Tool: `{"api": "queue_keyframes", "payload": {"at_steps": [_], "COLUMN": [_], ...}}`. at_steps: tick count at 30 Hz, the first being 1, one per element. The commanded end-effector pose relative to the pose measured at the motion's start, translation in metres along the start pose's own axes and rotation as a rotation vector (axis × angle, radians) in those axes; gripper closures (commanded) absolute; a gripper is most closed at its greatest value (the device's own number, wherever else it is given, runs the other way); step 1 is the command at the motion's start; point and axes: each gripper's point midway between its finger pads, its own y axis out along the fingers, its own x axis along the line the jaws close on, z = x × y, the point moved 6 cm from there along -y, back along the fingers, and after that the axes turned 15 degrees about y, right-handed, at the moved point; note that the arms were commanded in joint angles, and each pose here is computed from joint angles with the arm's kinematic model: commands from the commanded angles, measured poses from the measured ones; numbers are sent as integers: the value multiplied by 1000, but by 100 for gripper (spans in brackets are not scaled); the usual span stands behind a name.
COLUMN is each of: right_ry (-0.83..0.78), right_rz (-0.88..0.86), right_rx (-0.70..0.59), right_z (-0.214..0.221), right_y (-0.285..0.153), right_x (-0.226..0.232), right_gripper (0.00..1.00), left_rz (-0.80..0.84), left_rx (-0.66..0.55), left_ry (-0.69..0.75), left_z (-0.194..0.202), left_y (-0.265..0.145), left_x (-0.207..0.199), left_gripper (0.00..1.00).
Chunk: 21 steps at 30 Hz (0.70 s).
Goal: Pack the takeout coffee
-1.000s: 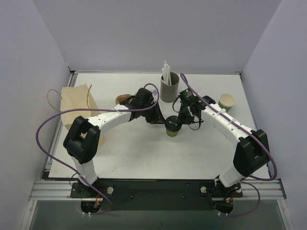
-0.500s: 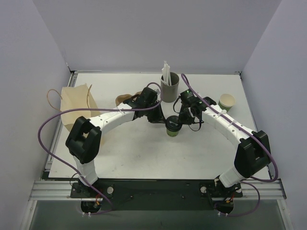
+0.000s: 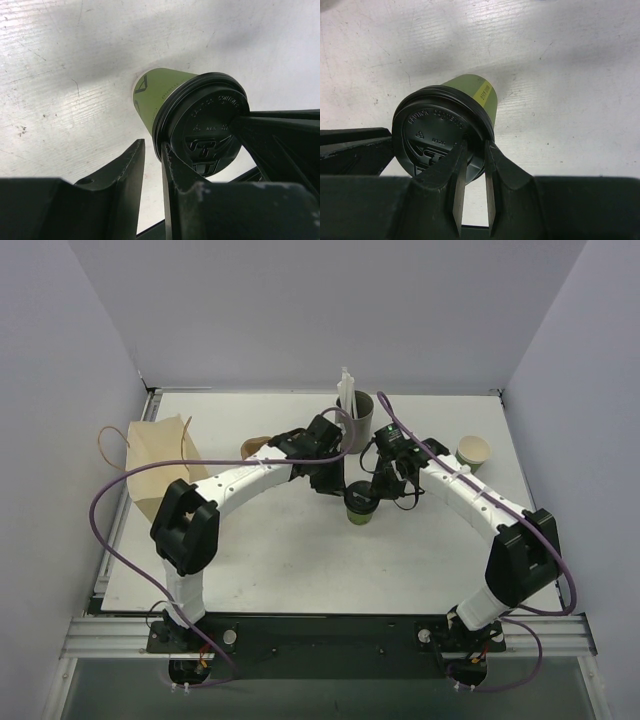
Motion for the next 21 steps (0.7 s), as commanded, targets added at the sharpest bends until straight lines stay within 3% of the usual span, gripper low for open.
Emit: {"api": "queue_keyframes", "payload": {"at_steps": [1, 11, 21], "right_ry": [12, 23, 30], "right_rz": [122, 129, 130], "right_rx": [220, 213, 200], "right_z": [39, 36, 33], "right_y": [27, 26, 24], "right_x": [-19, -15, -14], "right_gripper": [85, 85, 85], "left_rz": [4, 178, 305], "left_rx": [164, 173, 38], "left_ry": [46, 9, -94], "left_z": [26, 24, 12], "left_y": [15, 1, -21], "left_x": [12, -3, 3], "left_gripper": [69, 71, 69]}}
